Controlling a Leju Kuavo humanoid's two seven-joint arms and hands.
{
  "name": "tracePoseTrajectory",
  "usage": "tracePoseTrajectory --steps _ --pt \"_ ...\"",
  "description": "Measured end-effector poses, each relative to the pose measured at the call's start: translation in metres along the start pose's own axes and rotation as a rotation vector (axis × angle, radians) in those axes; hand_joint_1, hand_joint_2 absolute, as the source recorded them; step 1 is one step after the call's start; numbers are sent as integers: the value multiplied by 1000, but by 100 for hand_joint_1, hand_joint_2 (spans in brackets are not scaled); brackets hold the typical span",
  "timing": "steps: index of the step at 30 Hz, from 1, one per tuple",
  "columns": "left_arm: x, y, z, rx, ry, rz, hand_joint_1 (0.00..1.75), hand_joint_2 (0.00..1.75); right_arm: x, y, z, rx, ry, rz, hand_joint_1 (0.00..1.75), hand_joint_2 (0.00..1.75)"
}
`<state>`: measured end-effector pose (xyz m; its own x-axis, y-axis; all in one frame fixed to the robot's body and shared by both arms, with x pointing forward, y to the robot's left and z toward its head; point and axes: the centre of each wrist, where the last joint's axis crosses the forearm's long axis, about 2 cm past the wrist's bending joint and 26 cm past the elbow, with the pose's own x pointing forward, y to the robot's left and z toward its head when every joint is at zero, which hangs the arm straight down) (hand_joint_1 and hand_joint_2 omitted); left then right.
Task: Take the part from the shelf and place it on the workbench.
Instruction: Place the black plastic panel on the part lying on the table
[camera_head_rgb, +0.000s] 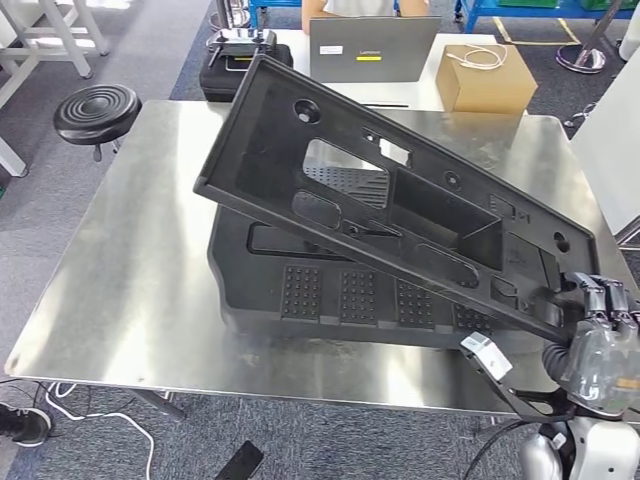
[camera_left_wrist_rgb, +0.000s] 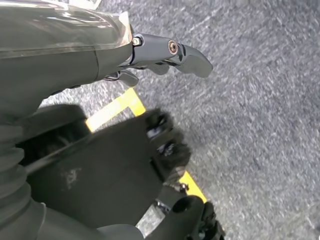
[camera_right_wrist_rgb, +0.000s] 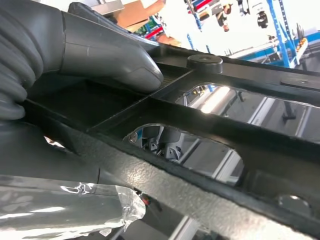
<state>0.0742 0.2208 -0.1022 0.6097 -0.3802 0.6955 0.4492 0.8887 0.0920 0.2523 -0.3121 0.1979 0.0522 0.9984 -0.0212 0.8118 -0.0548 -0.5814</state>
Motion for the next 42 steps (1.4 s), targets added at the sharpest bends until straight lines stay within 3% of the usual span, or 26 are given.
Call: tracePoseTrajectory --steps 11,24,28,33,36,42 --pt "3 1 -2 -11 -12 -36 0 175 7 15 -16 -7 -69 -18 175 175" --pt "3 1 -2 -15 -12 -34 0 175 9 21 -16 11 -93 -23 174 175" --pt "4 1 -3 -15 -5 -34 0 0 9 25 -21 10 -96 -20 175 175" --pt "7 3 -5 -17 6 -49 0 0 1 44 -52 17 -11 27 175 175" --pt "10 4 -7 -22 5 -63 0 0 12 59 -77 35 69 67 175 175" --pt "12 5 -8 -30 7 -75 0 0 21 84 -88 118 -101 203 174 175"
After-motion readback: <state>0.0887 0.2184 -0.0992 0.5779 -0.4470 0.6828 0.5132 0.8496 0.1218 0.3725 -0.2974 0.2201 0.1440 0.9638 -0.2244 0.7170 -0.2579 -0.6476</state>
